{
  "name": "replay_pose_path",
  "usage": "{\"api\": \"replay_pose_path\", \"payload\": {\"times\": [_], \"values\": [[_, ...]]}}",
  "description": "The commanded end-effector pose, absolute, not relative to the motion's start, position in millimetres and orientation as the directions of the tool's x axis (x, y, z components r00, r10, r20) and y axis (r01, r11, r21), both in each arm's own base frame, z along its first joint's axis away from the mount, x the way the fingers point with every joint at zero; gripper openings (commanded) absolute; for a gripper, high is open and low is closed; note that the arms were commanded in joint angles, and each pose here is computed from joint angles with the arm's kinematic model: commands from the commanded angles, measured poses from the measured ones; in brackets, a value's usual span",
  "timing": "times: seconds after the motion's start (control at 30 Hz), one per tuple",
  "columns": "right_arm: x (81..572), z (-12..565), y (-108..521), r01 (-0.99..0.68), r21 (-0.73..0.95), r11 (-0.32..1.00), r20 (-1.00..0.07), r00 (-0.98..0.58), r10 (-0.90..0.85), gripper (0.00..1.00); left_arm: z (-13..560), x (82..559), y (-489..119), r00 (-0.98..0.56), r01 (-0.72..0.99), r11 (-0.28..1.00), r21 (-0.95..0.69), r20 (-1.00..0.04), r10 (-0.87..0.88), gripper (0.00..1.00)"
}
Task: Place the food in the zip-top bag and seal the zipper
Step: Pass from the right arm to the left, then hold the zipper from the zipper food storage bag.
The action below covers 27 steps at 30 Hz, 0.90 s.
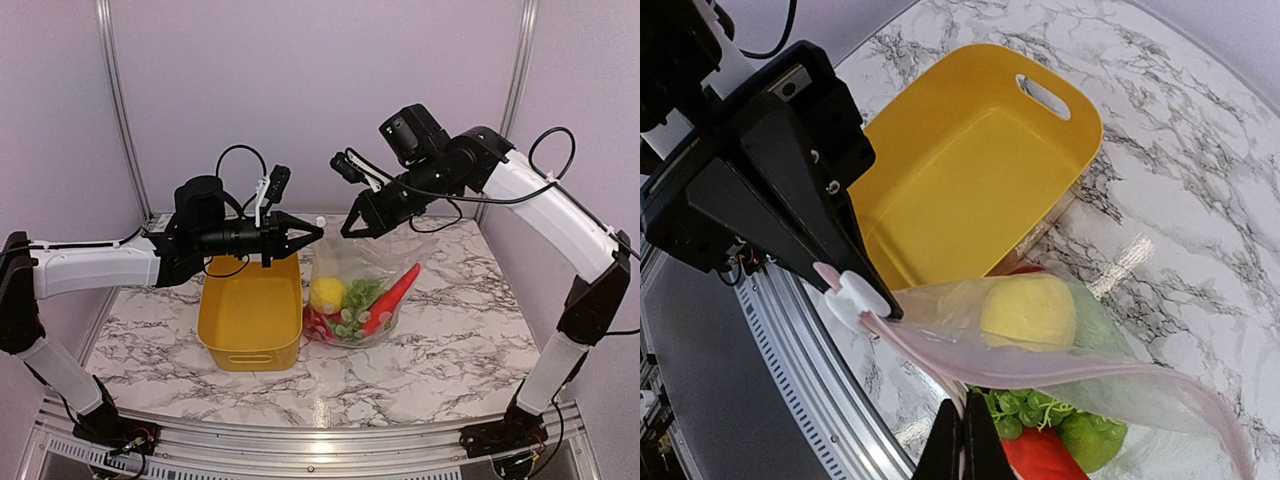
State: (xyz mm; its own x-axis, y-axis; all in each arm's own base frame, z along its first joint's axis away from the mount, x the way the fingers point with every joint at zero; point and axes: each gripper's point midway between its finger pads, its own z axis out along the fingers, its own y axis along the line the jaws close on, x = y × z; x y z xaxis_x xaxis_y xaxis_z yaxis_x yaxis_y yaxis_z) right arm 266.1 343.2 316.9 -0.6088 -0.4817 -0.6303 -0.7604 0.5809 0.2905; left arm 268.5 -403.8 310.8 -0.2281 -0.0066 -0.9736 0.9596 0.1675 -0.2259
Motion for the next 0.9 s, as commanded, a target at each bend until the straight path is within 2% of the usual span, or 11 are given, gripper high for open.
{"api": "replay_pose_path", "payload": {"times": [0.0, 0.23, 0.3, 0.43, 0.67, 0.87], "values": [[272, 324, 344, -0.761, 0.292, 0.580, -0.639, -0.606, -0.474, 0.01, 319, 266, -401, -0.210, 0.965, 0.155, -0.213, -0.977, -0.032, 0.00], [268, 369, 355, -0.817, 0.297, 0.494, -0.750, -0.520, -0.408, 0.14, 322, 255, -393, -0.208, 0.967, 0.149, -0.207, -0.978, -0.005, 0.00], [267, 372, 360, -0.823, 0.309, 0.477, -0.761, -0.515, -0.395, 0.19, 322, 250, -391, -0.208, 0.968, 0.142, -0.205, -0.978, 0.006, 0.00], [254, 375, 376, -0.864, 0.328, 0.382, -0.775, -0.477, -0.414, 0.36, 320, 238, -385, -0.196, 0.973, 0.133, -0.191, -0.980, 0.028, 0.00], [230, 369, 400, -0.907, 0.333, 0.258, -0.783, -0.418, -0.461, 0.52, 313, 225, -372, -0.198, 0.972, 0.141, -0.187, -0.978, 0.066, 0.00], [213, 356, 411, -0.915, 0.339, 0.218, -0.765, -0.403, -0.503, 0.55, 316, 223, -369, -0.226, 0.966, 0.140, -0.218, -0.973, 0.047, 0.00]]}}
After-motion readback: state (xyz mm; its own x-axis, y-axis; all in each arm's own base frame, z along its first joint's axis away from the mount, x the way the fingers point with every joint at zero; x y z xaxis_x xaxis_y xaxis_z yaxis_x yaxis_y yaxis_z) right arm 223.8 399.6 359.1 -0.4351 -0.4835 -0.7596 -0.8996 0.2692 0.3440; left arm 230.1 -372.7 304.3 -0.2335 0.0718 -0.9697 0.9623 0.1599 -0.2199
